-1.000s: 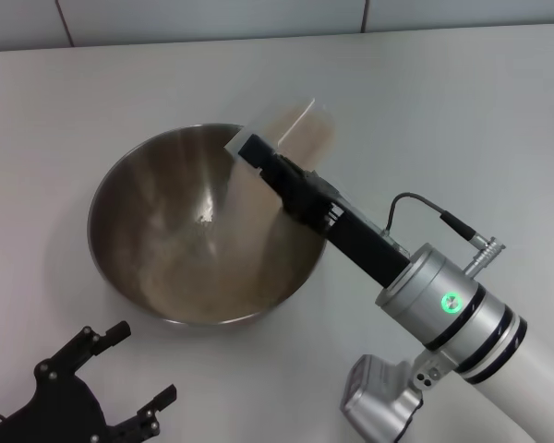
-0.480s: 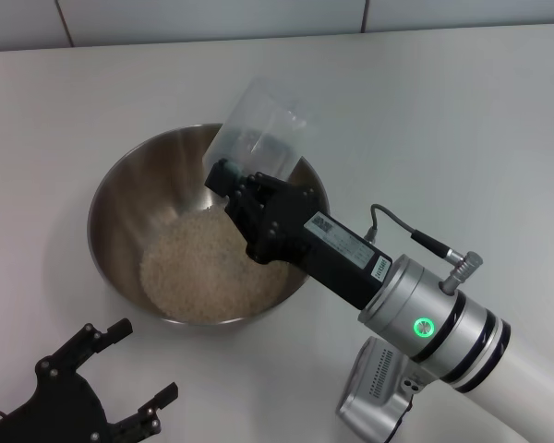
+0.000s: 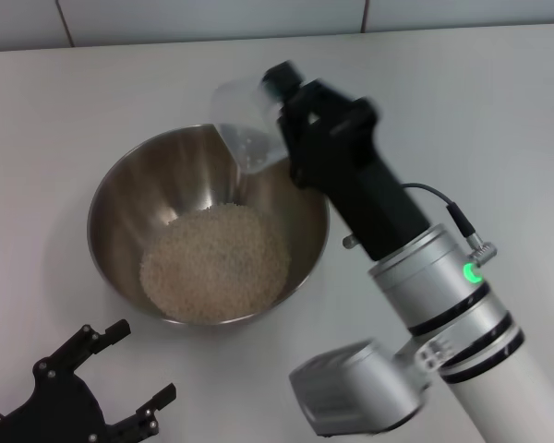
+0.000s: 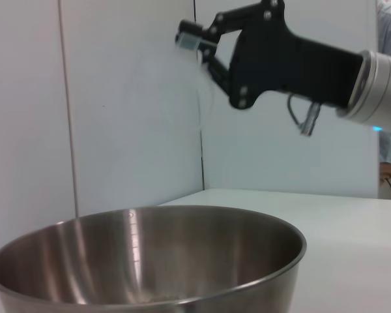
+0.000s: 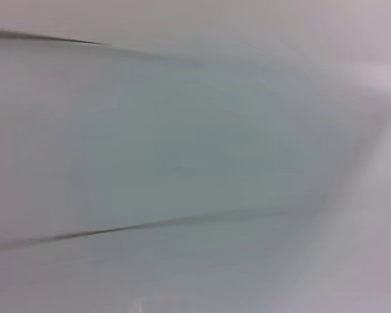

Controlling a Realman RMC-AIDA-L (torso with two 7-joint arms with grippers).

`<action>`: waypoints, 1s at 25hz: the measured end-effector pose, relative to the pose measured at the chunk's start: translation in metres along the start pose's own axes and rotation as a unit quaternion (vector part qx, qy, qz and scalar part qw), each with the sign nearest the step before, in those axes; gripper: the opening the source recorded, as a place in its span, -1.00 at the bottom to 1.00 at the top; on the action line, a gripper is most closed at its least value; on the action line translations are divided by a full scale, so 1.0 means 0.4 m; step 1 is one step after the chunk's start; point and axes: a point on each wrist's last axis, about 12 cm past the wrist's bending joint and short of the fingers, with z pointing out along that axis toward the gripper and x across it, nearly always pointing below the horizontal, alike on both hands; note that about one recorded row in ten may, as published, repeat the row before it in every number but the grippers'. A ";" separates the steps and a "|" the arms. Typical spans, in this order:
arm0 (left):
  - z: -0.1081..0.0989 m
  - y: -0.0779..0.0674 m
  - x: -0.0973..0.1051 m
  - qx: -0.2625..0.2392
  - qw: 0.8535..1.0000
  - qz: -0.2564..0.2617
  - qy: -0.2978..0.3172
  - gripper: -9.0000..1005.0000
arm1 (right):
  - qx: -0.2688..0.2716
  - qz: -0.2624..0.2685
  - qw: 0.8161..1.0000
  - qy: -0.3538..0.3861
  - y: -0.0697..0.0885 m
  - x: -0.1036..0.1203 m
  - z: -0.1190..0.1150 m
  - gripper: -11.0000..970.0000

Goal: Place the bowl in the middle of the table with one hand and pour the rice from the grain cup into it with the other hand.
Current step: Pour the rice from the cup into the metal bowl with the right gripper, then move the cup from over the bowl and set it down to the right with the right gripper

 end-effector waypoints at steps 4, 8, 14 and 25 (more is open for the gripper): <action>0.000 0.000 0.000 0.000 1.000 0.000 0.000 0.73 | 0.022 0.218 0.974 0.061 -0.019 0.014 -0.012 -0.92; 0.001 0.002 0.000 0.000 1.000 0.001 0.001 0.73 | 0.043 0.389 0.915 0.098 -0.012 0.063 -0.037 -0.92; 0.000 0.001 0.000 0.000 1.000 0.002 0.001 0.73 | 0.080 0.511 0.842 0.156 0.009 0.173 -0.091 -0.91; -0.002 -0.003 0.002 -0.003 1.000 0.000 0.002 0.73 | 0.000 0.564 0.804 0.192 0.075 0.285 -0.146 -0.90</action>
